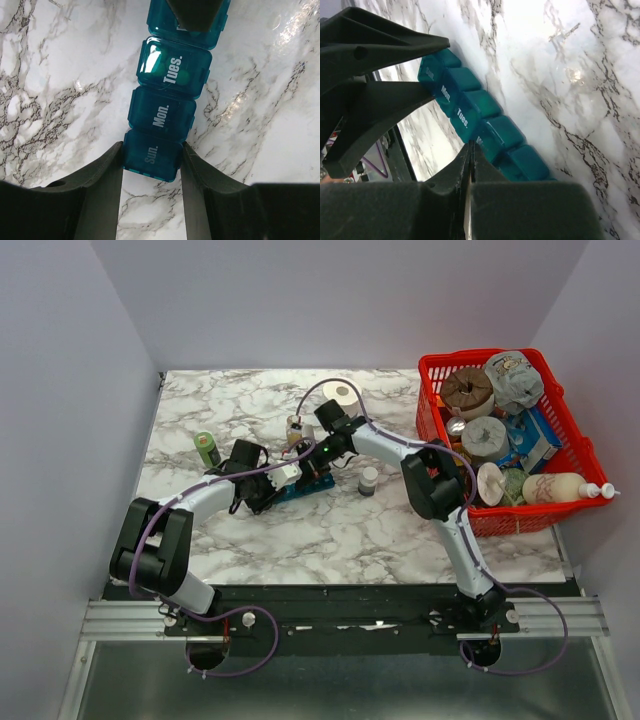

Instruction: Sort the pills into containers

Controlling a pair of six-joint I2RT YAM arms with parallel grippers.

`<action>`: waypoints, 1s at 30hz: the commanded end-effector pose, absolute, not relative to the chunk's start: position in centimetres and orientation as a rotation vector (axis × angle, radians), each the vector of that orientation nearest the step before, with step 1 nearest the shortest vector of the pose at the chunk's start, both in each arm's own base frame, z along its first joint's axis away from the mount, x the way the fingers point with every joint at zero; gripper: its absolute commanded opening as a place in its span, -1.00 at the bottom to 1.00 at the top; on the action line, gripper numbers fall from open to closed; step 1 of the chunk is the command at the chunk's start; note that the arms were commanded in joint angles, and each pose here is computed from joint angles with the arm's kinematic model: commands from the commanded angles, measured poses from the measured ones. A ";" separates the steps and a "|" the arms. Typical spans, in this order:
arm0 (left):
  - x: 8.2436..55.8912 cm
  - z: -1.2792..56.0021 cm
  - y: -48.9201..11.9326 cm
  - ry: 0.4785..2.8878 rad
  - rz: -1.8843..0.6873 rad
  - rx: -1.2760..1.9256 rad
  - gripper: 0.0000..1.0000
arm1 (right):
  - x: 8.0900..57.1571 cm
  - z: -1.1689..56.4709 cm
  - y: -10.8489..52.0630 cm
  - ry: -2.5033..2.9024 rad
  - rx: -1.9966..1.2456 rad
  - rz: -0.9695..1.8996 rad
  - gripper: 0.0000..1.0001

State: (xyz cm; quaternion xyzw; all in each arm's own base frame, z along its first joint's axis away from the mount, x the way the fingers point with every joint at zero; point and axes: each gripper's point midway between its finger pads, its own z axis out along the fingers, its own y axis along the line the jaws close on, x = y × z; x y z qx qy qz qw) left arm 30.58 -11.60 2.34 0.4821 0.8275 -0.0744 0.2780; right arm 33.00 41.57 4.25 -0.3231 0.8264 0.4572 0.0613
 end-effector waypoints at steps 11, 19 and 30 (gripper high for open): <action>29.8 1.3 -11.0 2.281 -0.181 1.302 -0.54 | 32.4 9.4 42.6 2.289 -1.095 1.472 -0.78; 30.4 2.1 -11.2 2.247 -0.172 1.265 0.08 | 32.1 14.9 42.2 2.124 -1.156 1.450 -0.68; 30.0 7.1 -11.5 2.115 -0.161 1.135 0.97 | 33.4 19.7 37.0 1.983 -1.233 1.218 -0.33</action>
